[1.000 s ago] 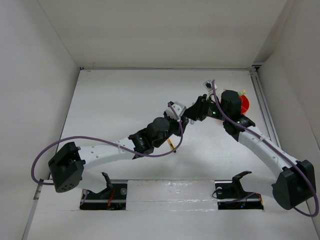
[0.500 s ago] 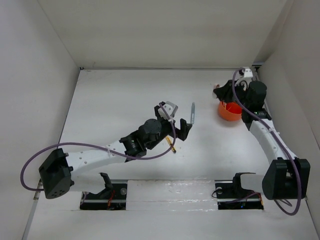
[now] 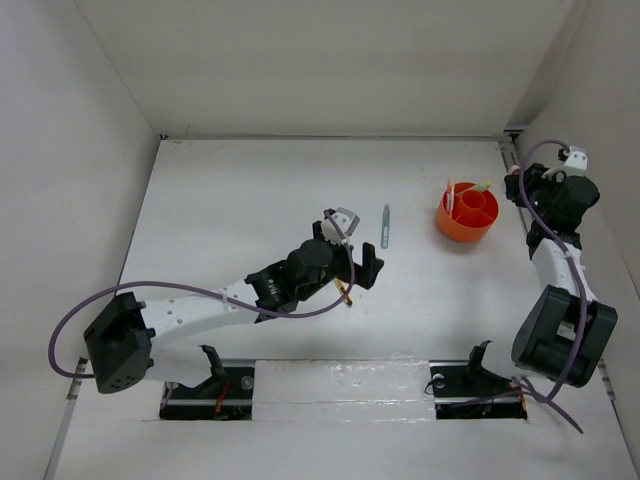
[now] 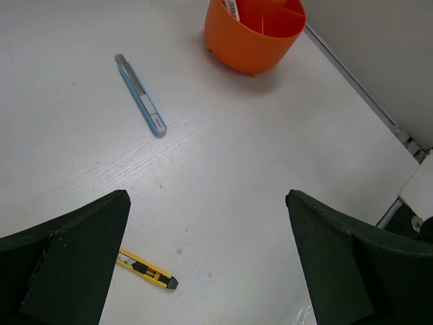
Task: Sort the stationery into containers
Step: Place the stapler in the storage box.
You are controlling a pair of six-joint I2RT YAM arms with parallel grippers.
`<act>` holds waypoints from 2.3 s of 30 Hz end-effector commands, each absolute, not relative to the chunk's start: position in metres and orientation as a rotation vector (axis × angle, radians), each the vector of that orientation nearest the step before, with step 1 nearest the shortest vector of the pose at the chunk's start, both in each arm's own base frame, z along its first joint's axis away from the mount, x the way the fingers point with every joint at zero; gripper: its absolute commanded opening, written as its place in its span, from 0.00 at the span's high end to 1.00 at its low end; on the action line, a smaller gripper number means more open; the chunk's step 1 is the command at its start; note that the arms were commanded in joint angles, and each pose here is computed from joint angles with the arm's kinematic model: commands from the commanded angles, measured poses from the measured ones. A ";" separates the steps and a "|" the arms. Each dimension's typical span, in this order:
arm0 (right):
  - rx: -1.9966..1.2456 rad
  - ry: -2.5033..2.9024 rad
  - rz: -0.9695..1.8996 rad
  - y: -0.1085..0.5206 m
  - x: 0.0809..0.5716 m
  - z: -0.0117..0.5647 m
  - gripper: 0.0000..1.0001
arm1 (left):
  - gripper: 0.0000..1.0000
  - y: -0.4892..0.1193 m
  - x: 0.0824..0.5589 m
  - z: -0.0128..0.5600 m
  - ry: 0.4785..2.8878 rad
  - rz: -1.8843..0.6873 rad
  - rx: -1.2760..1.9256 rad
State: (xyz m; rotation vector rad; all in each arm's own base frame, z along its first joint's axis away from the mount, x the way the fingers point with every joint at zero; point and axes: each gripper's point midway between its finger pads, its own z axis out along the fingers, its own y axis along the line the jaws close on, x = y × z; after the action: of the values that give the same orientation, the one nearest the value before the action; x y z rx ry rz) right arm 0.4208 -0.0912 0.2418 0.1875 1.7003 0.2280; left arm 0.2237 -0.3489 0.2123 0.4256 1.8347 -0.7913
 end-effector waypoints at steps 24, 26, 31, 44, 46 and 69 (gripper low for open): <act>0.242 1.666 0.361 -0.111 0.453 0.193 1.00 | 0.00 -0.359 0.213 0.224 1.780 -0.886 0.474; 0.257 1.674 0.373 -0.111 0.454 0.189 1.00 | 0.00 -0.359 0.213 0.224 1.780 -0.886 0.474; 0.278 1.688 0.389 -0.111 0.455 0.181 1.00 | 0.00 -0.358 0.212 0.228 1.772 -0.892 0.470; 0.308 1.719 0.408 -0.111 0.454 0.169 0.93 | 0.00 -0.354 0.214 0.229 1.771 -0.875 0.454; 0.313 1.727 0.411 -0.110 0.453 0.165 0.90 | 0.00 -0.354 0.214 0.229 1.771 -0.875 0.454; 0.270 1.674 0.395 -0.097 0.443 0.192 0.44 | 0.00 -0.350 0.217 0.225 1.779 -0.847 0.436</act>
State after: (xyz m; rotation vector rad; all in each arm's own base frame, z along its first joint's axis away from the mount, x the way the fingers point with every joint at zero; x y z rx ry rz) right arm 0.4424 -0.1002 0.1478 0.3563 1.7843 0.4255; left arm 0.2174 -0.3524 0.2088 0.4670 1.8313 -0.8227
